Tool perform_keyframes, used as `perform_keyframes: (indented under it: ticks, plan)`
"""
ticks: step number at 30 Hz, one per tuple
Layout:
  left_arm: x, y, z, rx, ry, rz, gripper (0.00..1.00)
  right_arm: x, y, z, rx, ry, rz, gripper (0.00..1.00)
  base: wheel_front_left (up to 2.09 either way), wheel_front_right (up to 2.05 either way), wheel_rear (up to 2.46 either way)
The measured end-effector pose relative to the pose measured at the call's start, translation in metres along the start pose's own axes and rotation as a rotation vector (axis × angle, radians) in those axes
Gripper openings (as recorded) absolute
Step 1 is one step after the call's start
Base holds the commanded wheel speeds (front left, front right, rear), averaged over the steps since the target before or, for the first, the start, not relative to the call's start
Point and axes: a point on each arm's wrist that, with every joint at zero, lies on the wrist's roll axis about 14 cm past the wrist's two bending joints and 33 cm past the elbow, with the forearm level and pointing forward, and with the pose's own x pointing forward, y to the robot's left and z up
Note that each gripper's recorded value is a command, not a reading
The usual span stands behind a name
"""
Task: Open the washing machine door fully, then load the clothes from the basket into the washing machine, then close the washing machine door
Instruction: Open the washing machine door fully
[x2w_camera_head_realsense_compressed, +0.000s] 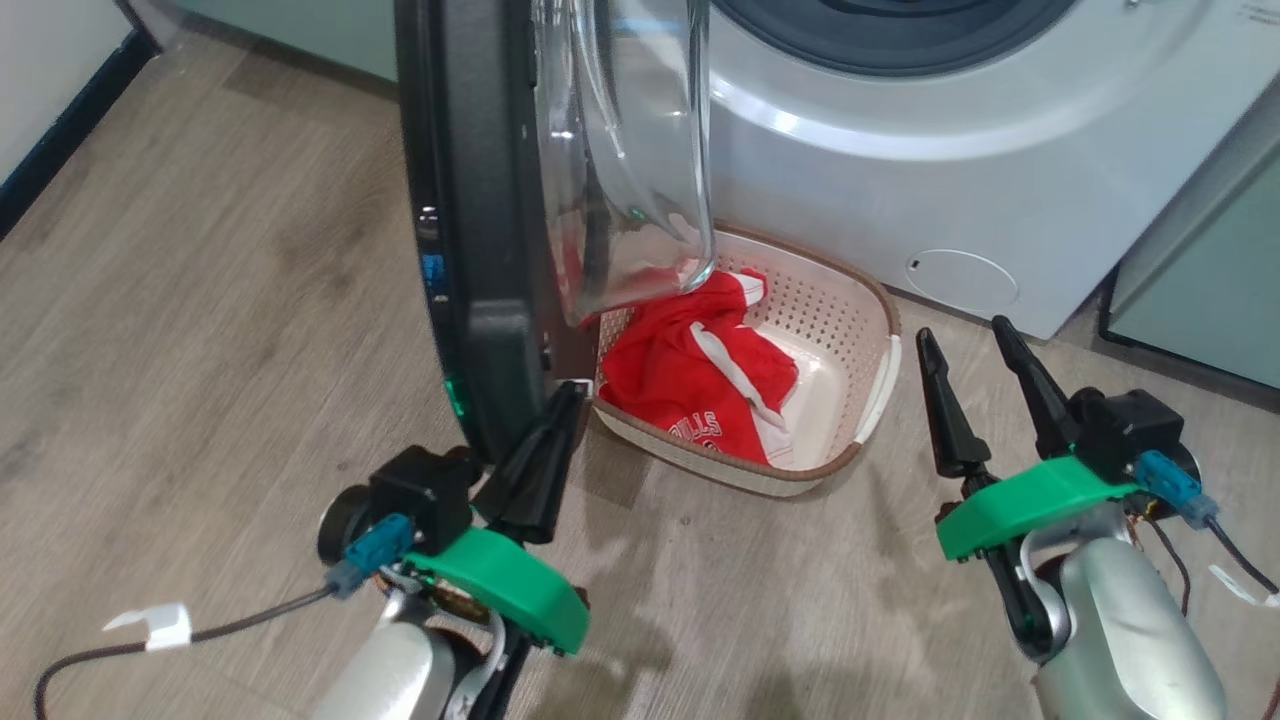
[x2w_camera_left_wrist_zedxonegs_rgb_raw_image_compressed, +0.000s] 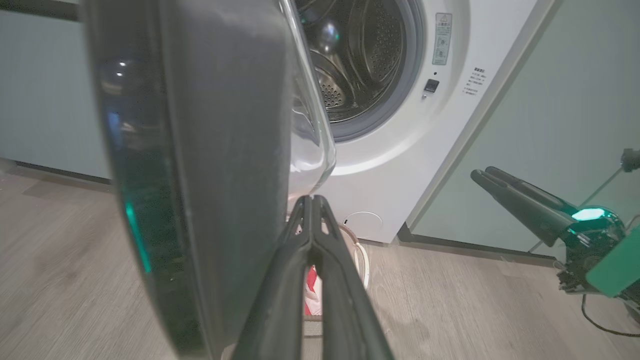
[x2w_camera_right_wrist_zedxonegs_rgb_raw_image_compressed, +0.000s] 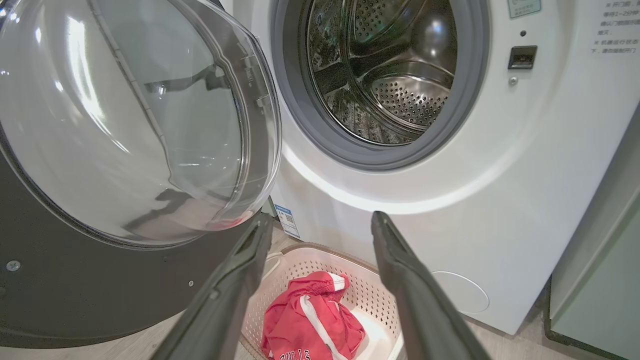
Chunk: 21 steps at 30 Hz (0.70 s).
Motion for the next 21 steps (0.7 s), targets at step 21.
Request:
perform_keyframes:
  ticks: [21]
  plan:
    - [-0.034,0.097,0.002,0.03,-0.013,0.315,0.0,0.018,0.022,-0.009,0.03,0.013,0.065,1.0,0.0,0.0,0.0]
